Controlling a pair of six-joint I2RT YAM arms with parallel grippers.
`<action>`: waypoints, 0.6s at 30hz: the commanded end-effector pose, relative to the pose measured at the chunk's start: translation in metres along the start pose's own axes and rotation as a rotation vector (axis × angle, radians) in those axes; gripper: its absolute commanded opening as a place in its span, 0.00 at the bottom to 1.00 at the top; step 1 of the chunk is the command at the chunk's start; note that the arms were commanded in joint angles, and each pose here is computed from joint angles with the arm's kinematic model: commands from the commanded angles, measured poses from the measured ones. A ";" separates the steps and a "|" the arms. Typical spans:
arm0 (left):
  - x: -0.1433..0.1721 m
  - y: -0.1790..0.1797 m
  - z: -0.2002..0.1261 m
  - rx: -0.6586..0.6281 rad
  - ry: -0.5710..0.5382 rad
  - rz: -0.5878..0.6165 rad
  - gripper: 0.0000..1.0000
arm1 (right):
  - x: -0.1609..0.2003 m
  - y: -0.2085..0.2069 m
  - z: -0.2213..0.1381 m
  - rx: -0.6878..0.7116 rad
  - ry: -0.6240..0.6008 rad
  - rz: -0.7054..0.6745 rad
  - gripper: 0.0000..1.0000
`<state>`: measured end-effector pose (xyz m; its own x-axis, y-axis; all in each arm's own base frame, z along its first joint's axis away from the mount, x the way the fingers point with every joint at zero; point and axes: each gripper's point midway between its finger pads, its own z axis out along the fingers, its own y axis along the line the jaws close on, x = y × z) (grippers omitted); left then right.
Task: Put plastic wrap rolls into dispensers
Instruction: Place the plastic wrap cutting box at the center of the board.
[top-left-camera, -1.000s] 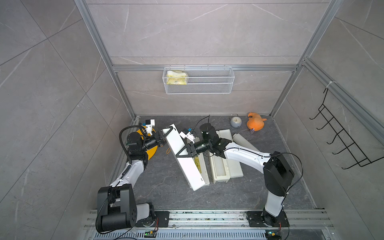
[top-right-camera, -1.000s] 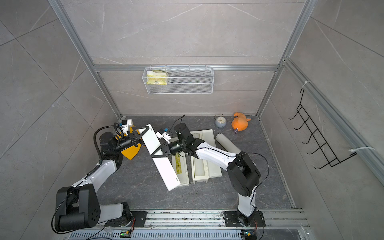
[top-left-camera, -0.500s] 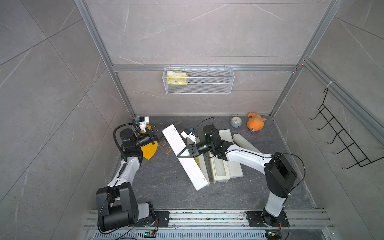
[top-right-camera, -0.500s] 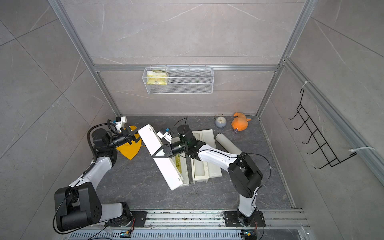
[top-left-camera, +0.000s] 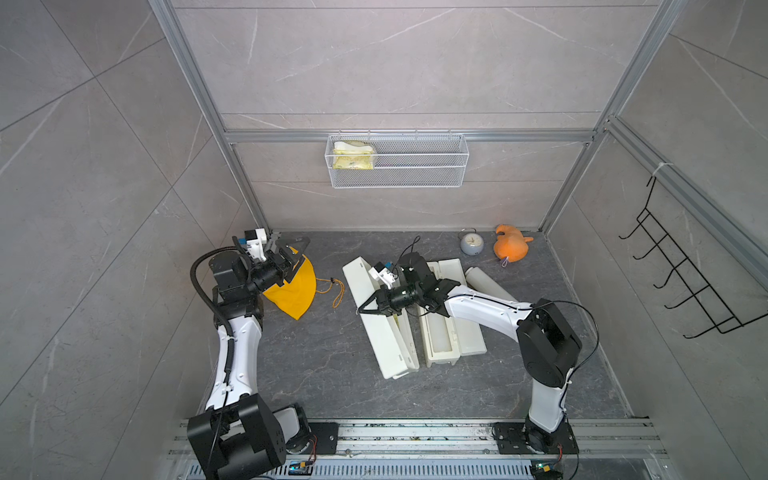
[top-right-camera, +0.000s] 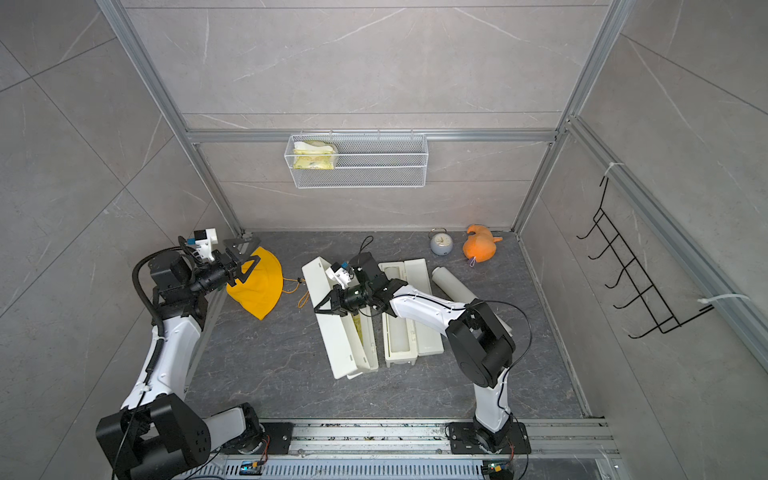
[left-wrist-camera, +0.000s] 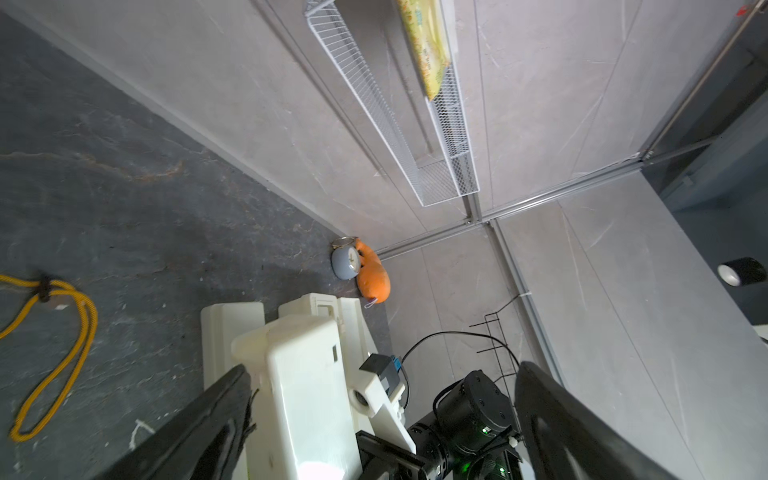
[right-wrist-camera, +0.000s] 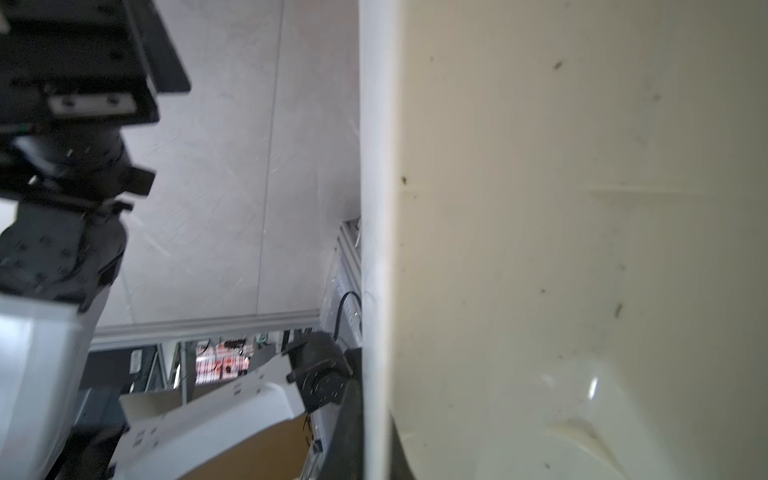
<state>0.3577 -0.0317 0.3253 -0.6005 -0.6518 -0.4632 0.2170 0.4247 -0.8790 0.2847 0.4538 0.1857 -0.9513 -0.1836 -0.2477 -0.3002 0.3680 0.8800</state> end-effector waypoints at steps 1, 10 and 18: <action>0.019 0.021 -0.018 -0.160 -0.031 0.035 1.00 | -0.013 -0.032 0.017 0.211 -0.088 0.082 0.00; 0.057 0.063 -0.034 -0.319 0.009 -0.021 1.00 | -0.033 -0.067 0.065 0.525 -0.209 0.159 0.00; 0.078 0.090 -0.033 -0.342 0.042 -0.085 1.00 | -0.028 -0.102 0.070 0.783 -0.269 0.101 0.11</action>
<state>0.3054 -0.0247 0.2144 -0.6368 -0.6852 -0.3534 -0.1207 0.5414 -0.8321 0.3275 0.5030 0.0787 -0.9549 0.0581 -0.2912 -0.1047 0.8518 0.5133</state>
